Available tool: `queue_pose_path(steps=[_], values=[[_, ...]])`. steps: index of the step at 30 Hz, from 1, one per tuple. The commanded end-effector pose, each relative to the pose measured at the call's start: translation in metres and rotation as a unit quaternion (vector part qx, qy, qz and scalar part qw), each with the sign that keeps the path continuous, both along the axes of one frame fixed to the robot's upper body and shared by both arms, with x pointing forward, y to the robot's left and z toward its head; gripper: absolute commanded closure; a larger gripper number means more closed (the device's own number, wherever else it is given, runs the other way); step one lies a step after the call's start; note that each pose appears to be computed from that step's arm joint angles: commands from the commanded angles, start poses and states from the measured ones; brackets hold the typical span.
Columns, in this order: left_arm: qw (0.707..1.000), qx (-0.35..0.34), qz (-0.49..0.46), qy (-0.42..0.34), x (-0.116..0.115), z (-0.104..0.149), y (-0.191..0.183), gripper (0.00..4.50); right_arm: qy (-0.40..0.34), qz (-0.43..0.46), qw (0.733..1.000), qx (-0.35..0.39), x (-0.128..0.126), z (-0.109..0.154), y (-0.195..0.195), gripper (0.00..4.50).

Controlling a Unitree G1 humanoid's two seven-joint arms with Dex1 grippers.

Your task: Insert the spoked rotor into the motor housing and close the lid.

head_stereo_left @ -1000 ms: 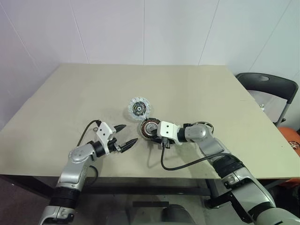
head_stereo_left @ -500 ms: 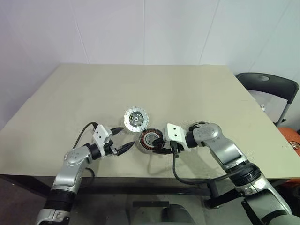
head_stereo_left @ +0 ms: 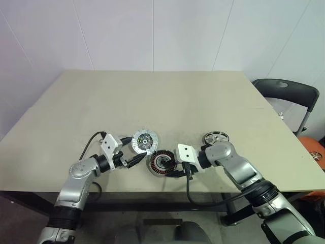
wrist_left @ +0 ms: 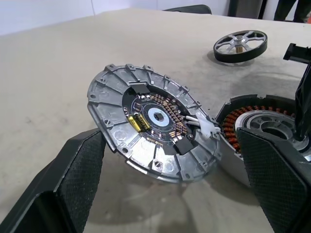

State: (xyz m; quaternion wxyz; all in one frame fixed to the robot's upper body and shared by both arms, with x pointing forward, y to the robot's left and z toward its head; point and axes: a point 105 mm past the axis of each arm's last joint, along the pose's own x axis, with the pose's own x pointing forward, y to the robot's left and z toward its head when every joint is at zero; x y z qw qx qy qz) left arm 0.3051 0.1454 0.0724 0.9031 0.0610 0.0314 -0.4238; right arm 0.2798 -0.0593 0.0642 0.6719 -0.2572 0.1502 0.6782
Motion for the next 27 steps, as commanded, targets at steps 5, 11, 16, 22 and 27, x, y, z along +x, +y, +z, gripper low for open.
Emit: queue_pose_path(steps=[5,11,16,22,27], values=[[1.000,-0.005,-0.006,-0.028,0.003,0.016,-0.002,0.00,0.036,-0.027,0.997,0.062,0.007,0.023,0.004,1.47],[1.000,-0.007,-0.009,-0.025,0.003,0.014,-0.003,0.00,0.030,-0.056,0.988,0.144,0.027,0.066,0.006,1.47],[1.000,-0.014,0.010,-0.024,0.007,0.016,0.007,0.00,-0.020,-0.104,0.979,0.176,0.053,0.087,-0.001,1.47],[0.992,-0.005,0.116,-0.042,0.019,0.017,0.046,0.00,-0.050,-0.129,0.976,0.169,0.068,0.086,-0.010,1.47],[0.974,0.036,0.221,-0.047,0.029,0.003,0.077,0.00,-0.061,-0.135,0.974,0.171,0.072,0.089,-0.013,1.47]])
